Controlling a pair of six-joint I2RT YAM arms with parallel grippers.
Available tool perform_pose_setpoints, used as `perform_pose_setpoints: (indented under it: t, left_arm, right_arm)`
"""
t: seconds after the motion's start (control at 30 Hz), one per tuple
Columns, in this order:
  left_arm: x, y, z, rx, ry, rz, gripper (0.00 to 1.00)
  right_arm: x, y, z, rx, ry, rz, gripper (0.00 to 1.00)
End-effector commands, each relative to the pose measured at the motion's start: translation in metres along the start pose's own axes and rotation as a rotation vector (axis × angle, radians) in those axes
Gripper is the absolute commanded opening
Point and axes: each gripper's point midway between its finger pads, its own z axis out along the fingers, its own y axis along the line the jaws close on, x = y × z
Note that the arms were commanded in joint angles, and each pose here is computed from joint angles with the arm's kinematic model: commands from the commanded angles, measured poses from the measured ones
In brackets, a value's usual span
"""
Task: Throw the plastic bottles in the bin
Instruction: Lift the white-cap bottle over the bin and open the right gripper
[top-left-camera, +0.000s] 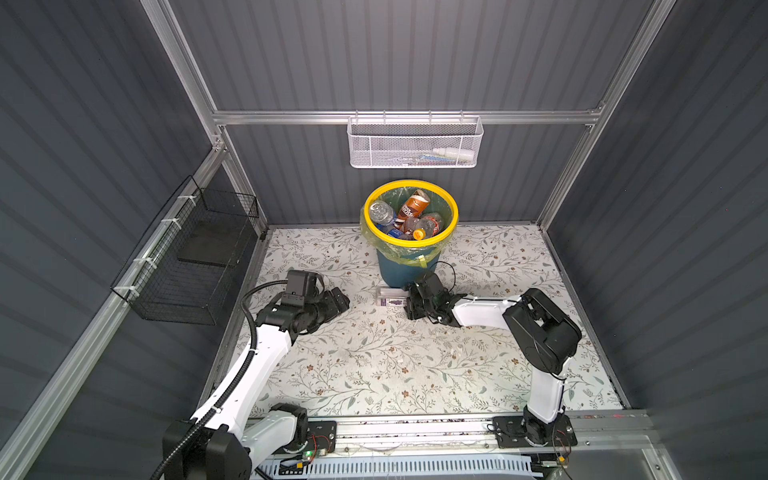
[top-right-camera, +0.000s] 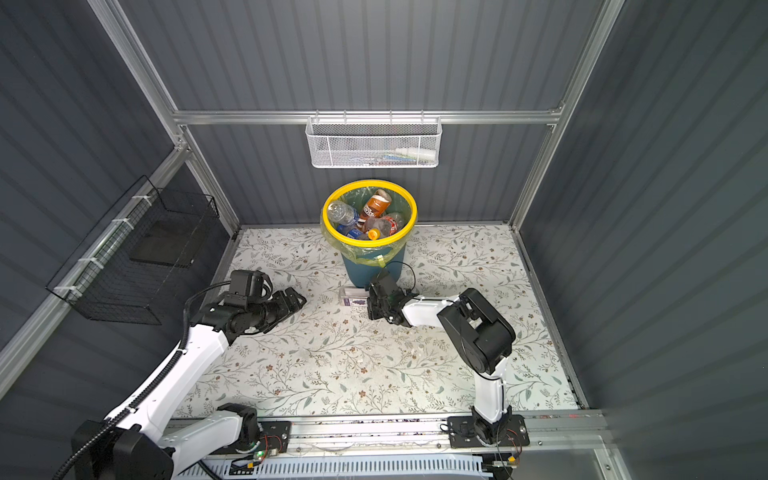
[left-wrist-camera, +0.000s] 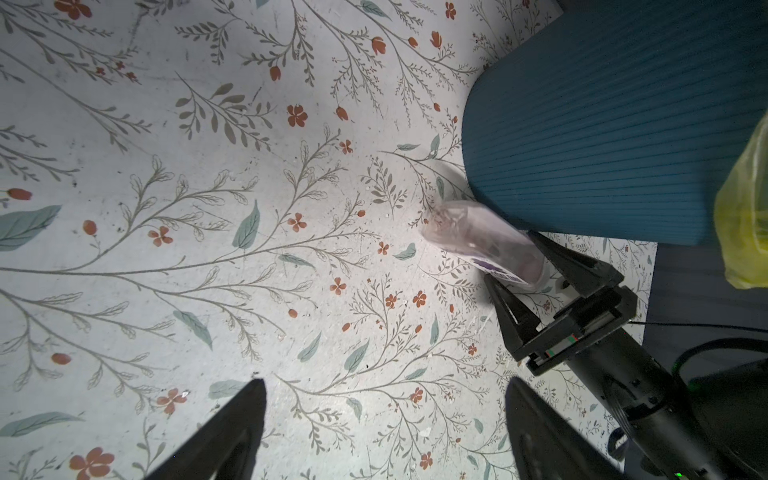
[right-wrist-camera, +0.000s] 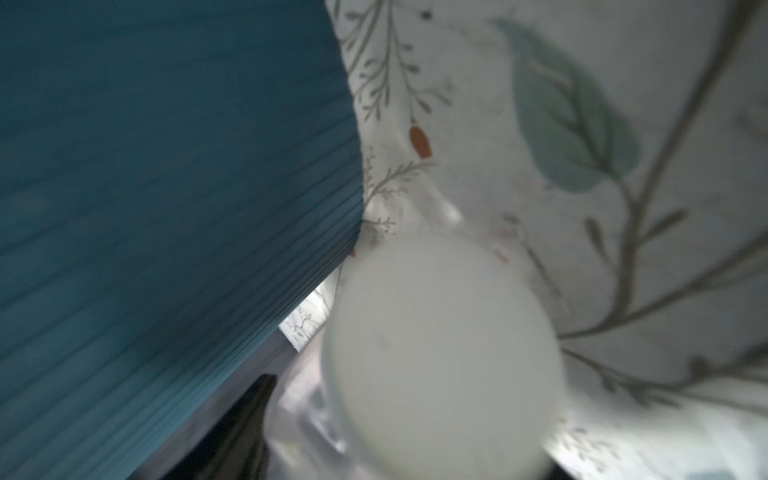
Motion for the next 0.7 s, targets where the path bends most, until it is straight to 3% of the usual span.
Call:
perform_pose_setpoints:
  t: [0.0, 0.1, 0.27, 0.47, 0.67]
  left_arm:
    - [0.002, 0.007, 0.001, -0.026, 0.004, 0.016, 0.9]
    - [0.002, 0.007, 0.003, -0.026, 0.007, 0.016, 0.9]
    - [0.0, 0.007, 0.006, -0.028, 0.011, 0.015, 0.9]
    - [-0.001, 0.009, 0.011, -0.039, 0.017, 0.014, 0.9]
    - [-0.002, 0.011, 0.017, -0.048, 0.026, 0.001, 0.9]
  right_arm:
    - [-0.024, -0.037, -0.007, 0.087, -0.071, -0.027, 0.53]
    - [-0.036, -0.052, -0.022, 0.094, -0.083, -0.047, 0.4]
    - [-0.067, -0.09, -0.061, 0.15, -0.094, -0.095, 0.34]
    - [-0.116, -0.143, -0.124, 0.269, -0.113, -0.22, 0.35]
    - [-0.153, -0.14, -0.188, 0.319, -0.187, -0.383, 0.39]
